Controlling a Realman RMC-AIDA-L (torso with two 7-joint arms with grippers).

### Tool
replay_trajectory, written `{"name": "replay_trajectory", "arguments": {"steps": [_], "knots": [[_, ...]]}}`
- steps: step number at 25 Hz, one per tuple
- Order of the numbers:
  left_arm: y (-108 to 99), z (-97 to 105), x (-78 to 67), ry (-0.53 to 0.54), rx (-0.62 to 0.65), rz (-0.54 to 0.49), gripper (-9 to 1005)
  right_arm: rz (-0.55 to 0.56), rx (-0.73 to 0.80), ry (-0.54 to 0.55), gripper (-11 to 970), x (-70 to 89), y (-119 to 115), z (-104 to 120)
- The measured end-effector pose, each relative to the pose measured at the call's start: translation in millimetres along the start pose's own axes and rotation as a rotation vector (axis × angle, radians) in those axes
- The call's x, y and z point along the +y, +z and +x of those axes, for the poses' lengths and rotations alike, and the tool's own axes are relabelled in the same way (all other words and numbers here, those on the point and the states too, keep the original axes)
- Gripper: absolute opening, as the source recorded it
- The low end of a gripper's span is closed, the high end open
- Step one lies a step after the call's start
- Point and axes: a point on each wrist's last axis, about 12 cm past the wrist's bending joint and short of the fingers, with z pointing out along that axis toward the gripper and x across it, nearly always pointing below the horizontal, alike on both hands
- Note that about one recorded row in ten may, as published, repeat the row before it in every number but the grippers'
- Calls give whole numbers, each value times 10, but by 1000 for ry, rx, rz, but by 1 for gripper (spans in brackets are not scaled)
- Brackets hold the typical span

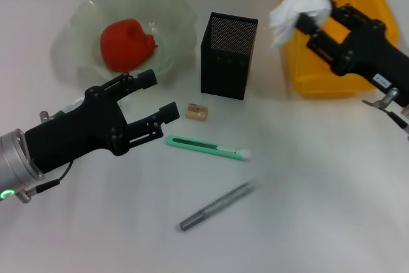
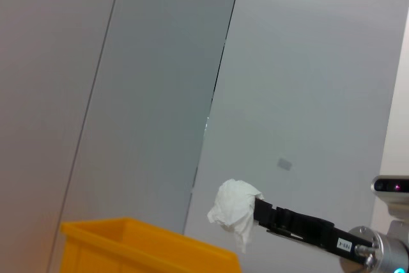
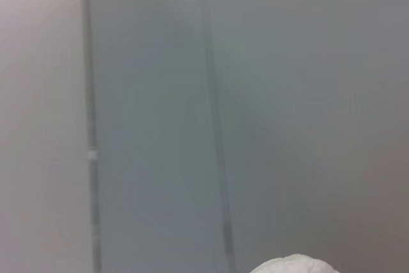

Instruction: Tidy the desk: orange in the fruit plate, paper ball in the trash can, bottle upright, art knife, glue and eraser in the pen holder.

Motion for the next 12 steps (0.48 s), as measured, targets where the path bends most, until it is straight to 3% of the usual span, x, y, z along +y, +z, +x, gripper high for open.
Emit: {"name": "replay_trajectory", "arguments": {"steps": [4,12], "knots": [[-10,66,-30,79,3,-17,797,109,-7,18,580,-72,-128,38],[10,96,10,99,29,-47,796,273,51,31,603,-244,-177,119]]}}
